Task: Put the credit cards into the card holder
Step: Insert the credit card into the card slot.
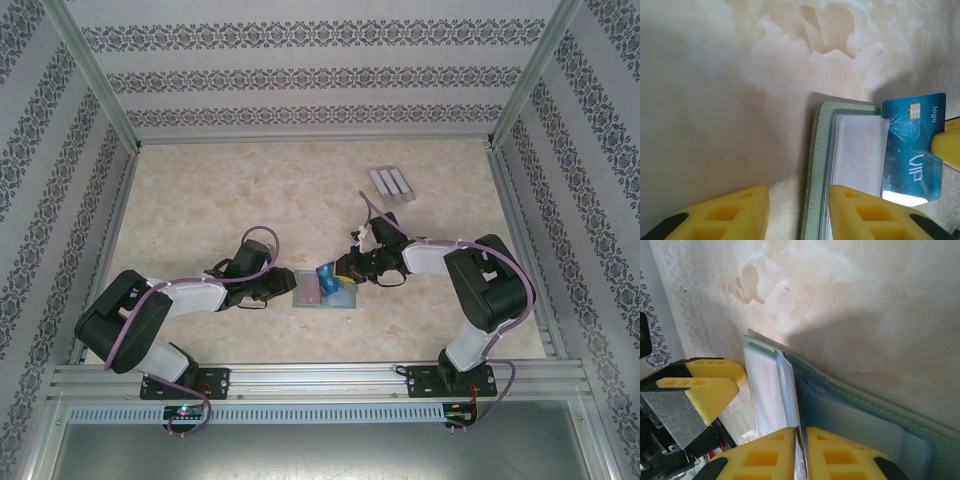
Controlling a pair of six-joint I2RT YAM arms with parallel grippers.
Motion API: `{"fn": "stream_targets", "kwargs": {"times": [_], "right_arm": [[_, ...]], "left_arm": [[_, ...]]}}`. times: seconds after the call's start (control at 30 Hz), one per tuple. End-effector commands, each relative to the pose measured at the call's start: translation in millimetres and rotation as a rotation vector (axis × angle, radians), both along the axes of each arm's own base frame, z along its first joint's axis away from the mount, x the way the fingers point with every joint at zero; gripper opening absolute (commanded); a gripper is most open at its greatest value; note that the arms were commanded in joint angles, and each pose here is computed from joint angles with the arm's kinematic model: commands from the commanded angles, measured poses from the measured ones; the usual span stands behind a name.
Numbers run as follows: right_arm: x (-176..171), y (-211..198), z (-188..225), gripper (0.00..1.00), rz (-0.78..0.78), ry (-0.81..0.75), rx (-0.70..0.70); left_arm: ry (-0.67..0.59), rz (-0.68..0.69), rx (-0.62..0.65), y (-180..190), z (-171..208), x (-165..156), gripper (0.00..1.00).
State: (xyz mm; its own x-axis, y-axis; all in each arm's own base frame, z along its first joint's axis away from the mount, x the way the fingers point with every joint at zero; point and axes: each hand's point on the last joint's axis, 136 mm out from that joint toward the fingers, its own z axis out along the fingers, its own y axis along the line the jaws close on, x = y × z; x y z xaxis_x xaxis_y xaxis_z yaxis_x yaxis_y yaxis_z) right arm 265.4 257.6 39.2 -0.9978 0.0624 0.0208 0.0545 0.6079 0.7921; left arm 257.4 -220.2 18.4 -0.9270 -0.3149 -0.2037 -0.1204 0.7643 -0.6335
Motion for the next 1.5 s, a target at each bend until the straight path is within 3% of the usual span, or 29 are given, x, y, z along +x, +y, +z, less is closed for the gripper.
{"fn": "stream_targets", "kwargs": {"times": [0.0,0.43,0.93,1.47], "right_arm": [[-2.5,6.4,-6.3,0.15,-0.024,0.022,-0.008],[-17.5,7.1,-11.4,0.03,0.02,0.009,-0.029],[-22.3,-6.1,-1.9,0.03,0.046,-0.015,-0.006],[-28.5,16.5,-4.9,0.02,0.117,0.017,0.049]], "left_arm": [[0.068,-0.039,0.098,8.4,-40.3,-22.3,0.38],[0.073,-0.047,0.102,6.6,-40.3,-20.6,0.37],[0.099,-0.034,0.13,9.7,-45.2,-20.6,0.29],[0.123,-0.052,0.139,4.8,-50.9,-22.0,0.24]]}}
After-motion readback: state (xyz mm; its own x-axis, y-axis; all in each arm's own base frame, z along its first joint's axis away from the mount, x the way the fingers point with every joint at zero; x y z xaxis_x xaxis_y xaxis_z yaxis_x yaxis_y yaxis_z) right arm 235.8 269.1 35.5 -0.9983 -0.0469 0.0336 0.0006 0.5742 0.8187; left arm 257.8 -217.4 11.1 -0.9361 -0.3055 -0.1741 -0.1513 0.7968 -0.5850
